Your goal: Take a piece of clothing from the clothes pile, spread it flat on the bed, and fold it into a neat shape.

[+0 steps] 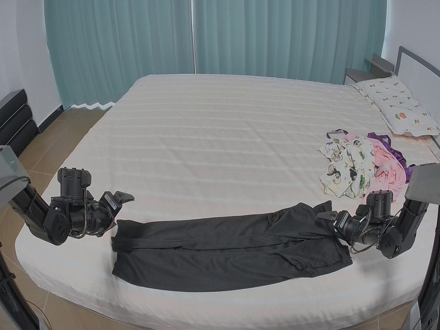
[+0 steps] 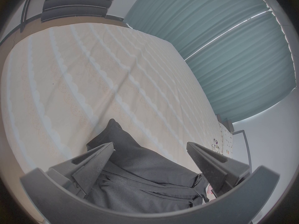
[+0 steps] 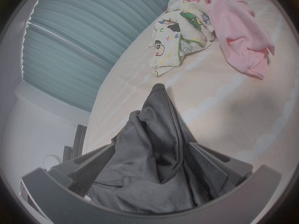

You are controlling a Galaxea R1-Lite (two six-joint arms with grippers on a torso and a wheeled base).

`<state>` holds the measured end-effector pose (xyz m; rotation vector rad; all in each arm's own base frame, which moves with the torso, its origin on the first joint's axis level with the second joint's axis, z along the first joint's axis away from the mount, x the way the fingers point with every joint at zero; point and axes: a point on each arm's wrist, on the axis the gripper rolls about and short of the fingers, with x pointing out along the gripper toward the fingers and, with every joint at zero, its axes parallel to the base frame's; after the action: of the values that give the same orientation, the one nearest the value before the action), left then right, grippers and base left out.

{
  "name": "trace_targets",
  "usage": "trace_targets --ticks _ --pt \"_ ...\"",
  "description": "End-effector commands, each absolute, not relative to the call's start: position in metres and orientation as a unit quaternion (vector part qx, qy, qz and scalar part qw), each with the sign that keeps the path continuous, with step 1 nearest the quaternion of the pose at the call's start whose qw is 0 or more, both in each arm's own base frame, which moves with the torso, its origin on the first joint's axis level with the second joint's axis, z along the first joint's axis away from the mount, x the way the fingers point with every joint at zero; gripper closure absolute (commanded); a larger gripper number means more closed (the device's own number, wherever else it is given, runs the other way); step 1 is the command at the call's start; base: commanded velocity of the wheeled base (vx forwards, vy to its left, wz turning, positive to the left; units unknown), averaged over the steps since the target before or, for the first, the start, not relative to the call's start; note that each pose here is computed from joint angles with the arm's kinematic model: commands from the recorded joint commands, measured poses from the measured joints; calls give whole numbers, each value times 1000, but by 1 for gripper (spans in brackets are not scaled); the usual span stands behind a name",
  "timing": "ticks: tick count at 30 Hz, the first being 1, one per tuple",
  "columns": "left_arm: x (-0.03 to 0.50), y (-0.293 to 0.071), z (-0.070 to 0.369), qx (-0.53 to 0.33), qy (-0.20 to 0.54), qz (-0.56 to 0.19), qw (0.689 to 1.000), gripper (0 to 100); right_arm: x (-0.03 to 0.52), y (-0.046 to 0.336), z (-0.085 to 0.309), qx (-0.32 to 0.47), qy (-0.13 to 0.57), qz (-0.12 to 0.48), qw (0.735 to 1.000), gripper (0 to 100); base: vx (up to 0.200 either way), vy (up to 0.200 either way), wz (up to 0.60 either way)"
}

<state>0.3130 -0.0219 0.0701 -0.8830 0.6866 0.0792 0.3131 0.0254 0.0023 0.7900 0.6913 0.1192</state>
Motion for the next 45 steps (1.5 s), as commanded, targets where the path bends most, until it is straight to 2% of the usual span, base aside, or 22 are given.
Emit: trace_targets --ticks 1,13,14,40,41,45 --pt "313 -22 69 -419 327 38 846 0 311 25 1 377 332 54 863 0 0 0 0" --pt "314 -22 68 -419 328 39 846 0 317 35 -12 362 343 67 864 0 0 0 0" --pt "314 -22 68 -419 328 39 846 0 317 35 -13 360 343 62 865 100 0 0 0" --pt "313 -22 65 -418 333 42 844 0 300 22 -12 365 311 47 876 100 0 0 0" --pt "313 -22 64 -417 334 42 844 0 300 21 -11 366 309 47 877 0 0 0 0" --pt "312 -21 63 -412 337 43 846 0 297 19 -10 367 303 45 878 0 0 0 0"
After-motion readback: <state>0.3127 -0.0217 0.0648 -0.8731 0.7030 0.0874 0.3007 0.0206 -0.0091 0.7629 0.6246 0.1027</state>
